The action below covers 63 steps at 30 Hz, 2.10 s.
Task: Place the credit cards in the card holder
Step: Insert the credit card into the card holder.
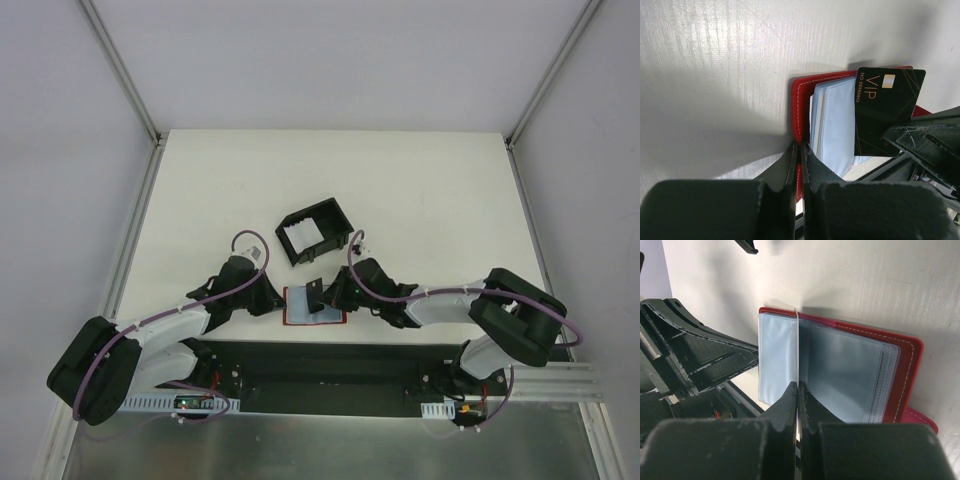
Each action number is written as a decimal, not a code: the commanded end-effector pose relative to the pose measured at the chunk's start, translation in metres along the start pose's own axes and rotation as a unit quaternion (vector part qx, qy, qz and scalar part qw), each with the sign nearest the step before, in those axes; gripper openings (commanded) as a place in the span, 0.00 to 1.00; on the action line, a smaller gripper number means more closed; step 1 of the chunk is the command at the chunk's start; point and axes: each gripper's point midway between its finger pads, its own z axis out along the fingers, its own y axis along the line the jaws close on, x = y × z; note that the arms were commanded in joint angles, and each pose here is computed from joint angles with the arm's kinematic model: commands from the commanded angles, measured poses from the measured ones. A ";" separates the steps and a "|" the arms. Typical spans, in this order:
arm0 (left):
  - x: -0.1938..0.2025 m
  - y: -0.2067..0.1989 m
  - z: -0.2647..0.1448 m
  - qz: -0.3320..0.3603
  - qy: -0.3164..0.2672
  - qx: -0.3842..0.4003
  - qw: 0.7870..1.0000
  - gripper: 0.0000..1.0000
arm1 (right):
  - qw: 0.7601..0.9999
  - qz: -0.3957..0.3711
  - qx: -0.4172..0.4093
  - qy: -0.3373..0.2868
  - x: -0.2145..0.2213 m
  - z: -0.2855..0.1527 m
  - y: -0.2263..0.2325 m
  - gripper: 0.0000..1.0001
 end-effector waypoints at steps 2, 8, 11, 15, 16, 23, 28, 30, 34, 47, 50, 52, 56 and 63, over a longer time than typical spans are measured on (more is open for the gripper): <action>0.015 0.028 0.001 -0.014 0.021 -0.046 0.999 0.00 | 0.999 0.037 -0.027 0.010 0.008 0.001 0.006 0.00; 0.014 0.028 0.001 -0.015 0.019 -0.046 0.999 0.00 | 0.998 0.058 -0.015 0.006 0.013 -0.007 -0.006 0.00; 0.014 0.027 0.001 -0.016 0.019 -0.045 0.999 0.00 | 0.998 0.067 0.000 -0.018 0.007 -0.013 -0.015 0.00; 0.013 0.026 0.001 -0.015 0.019 -0.045 0.999 0.00 | 0.998 0.059 0.025 -0.026 0.004 -0.017 -0.024 0.00; 0.013 0.026 0.001 -0.014 0.018 -0.044 0.999 0.00 | 0.998 0.058 0.024 -0.025 0.005 -0.015 -0.023 0.00; 0.012 0.024 0.002 -0.012 0.021 -0.045 0.999 0.00 | 0.997 0.075 -0.006 0.019 0.019 -0.004 -0.010 0.01; 0.011 0.025 0.003 -0.011 0.020 -0.047 0.999 0.00 | 0.994 0.102 -0.023 0.026 0.022 -0.004 -0.004 0.00; 0.012 0.025 0.002 -0.010 0.022 -0.047 0.999 0.00 | 0.993 0.110 -0.032 0.029 0.023 -0.005 -0.001 0.00; 0.011 0.024 0.002 -0.009 0.020 -0.045 0.999 0.00 | 0.990 0.128 -0.033 0.039 0.028 -0.006 -0.003 0.00; 0.010 0.025 0.002 -0.006 0.017 -0.048 0.999 0.00 | 0.991 0.123 -0.014 0.050 0.037 -0.012 -0.020 0.00; 0.008 0.023 0.003 -0.003 0.016 -0.046 0.999 0.00 | 0.991 0.116 -0.022 0.065 0.038 -0.008 -0.015 0.00; 0.008 0.023 0.003 -0.003 0.016 -0.047 0.999 0.00 | 0.991 0.113 -0.030 0.070 0.037 -0.004 -0.011 0.00; 0.008 0.022 0.003 0.000 0.017 -0.044 0.999 0.00 | 0.990 0.108 -0.040 0.085 0.036 0.005 -0.004 0.00; 0.008 0.021 0.003 0.001 0.020 -0.045 0.999 0.00 | 0.988 0.101 -0.055 0.104 0.035 0.016 0.006 0.00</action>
